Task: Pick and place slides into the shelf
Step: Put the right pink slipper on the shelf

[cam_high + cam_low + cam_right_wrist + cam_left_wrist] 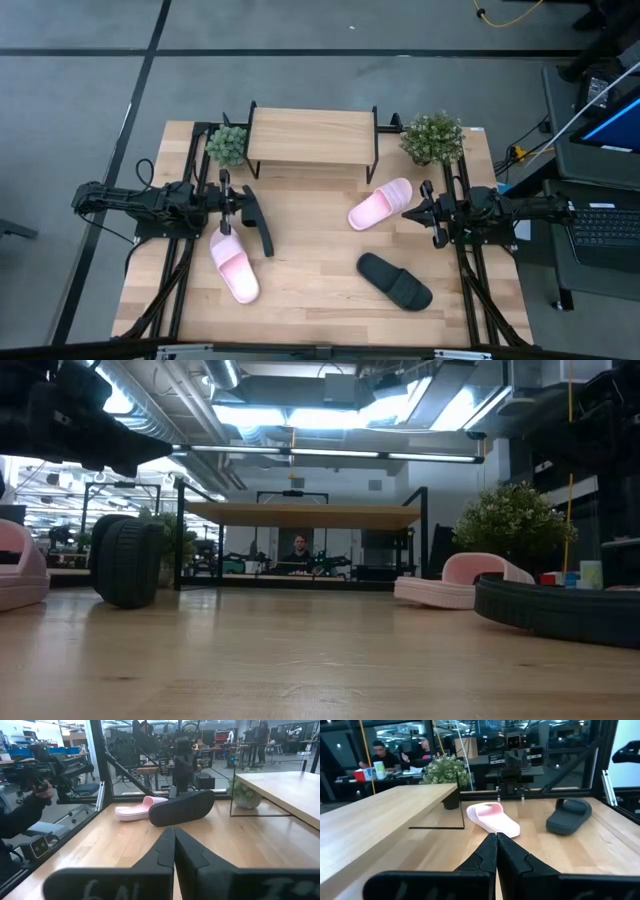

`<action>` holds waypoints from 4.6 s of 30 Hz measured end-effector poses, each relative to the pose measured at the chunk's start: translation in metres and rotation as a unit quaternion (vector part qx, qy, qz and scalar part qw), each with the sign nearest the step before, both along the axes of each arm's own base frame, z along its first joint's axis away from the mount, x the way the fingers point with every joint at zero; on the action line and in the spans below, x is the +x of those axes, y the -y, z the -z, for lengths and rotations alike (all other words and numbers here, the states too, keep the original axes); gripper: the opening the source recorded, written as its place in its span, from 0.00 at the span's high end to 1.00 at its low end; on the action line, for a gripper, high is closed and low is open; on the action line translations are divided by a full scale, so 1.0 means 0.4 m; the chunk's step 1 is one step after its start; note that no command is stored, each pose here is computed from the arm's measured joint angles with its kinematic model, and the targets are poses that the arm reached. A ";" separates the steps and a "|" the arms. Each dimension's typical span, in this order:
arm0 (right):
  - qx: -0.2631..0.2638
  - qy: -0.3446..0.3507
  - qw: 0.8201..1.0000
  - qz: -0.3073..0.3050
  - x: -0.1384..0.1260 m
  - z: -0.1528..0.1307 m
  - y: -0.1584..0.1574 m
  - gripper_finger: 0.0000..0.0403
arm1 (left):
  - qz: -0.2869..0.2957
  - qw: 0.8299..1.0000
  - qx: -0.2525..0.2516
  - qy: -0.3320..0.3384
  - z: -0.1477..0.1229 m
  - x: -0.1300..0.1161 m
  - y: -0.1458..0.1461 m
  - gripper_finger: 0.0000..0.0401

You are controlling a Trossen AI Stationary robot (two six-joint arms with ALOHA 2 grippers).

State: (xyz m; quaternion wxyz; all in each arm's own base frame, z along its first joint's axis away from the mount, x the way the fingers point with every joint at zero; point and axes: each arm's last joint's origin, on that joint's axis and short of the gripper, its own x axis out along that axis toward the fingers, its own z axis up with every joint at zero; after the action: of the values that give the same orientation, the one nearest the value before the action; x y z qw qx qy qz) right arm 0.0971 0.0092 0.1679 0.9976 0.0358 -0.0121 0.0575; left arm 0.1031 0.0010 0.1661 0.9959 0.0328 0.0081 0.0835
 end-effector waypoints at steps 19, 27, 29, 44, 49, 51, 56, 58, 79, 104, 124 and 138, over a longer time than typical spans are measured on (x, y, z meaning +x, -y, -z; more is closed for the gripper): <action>0.022 0.003 1.000 0.002 0.000 -0.003 0.000 0.99 | 0.067 0.998 0.021 -0.003 0.000 0.001 0.010 1.00; 0.053 0.010 0.998 0.033 -0.002 -0.017 0.005 0.99 | 0.065 0.997 0.038 0.027 -0.015 0.001 0.009 1.00; 0.039 0.025 0.998 0.033 -0.007 -0.040 0.006 0.99 | 0.065 0.997 0.038 0.027 -0.015 0.001 0.009 1.00; -0.048 -0.067 0.994 0.072 0.017 -0.260 0.009 0.99 | 0.019 0.999 0.007 0.029 -0.015 0.000 0.003 1.00; -0.022 -0.165 0.983 0.082 0.072 -0.279 0.006 0.99 | 0.019 0.999 0.006 0.029 -0.014 0.000 0.003 1.00; -0.012 -0.189 0.977 0.096 0.096 -0.269 0.003 0.99 | 0.019 0.999 0.006 0.029 -0.014 0.000 0.003 1.00; 0.019 -0.236 0.961 0.146 0.142 -0.235 -0.010 1.00 | 0.020 0.999 0.006 0.029 -0.014 0.000 0.003 1.00; 0.029 -0.245 0.956 0.156 0.156 -0.231 -0.020 1.00 | 0.020 0.999 0.006 0.029 -0.014 0.000 0.003 1.00; 0.048 -0.507 0.794 0.332 0.327 -0.339 -0.118 1.00 | 0.020 1.000 0.011 0.001 -0.001 0.000 0.003 1.00; 0.018 -0.594 0.690 0.413 0.481 -0.186 -0.161 0.90 | 0.020 1.000 0.011 0.000 -0.001 0.000 0.003 1.00; 0.079 -0.566 0.686 0.449 0.501 -0.186 -0.121 0.55 | 0.020 1.000 0.009 0.000 0.000 0.000 0.003 1.00; 0.109 -0.586 0.654 0.466 0.500 -0.178 -0.066 0.47 | 0.020 1.000 0.008 -0.017 0.008 0.000 0.003 1.00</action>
State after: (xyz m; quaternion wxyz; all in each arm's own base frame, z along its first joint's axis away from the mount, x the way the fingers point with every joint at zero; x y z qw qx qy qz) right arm 0.2973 0.0354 0.2392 0.6823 0.1604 0.5535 -0.4498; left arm 0.1032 -0.0001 0.1631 0.9968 0.0423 0.0238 0.0627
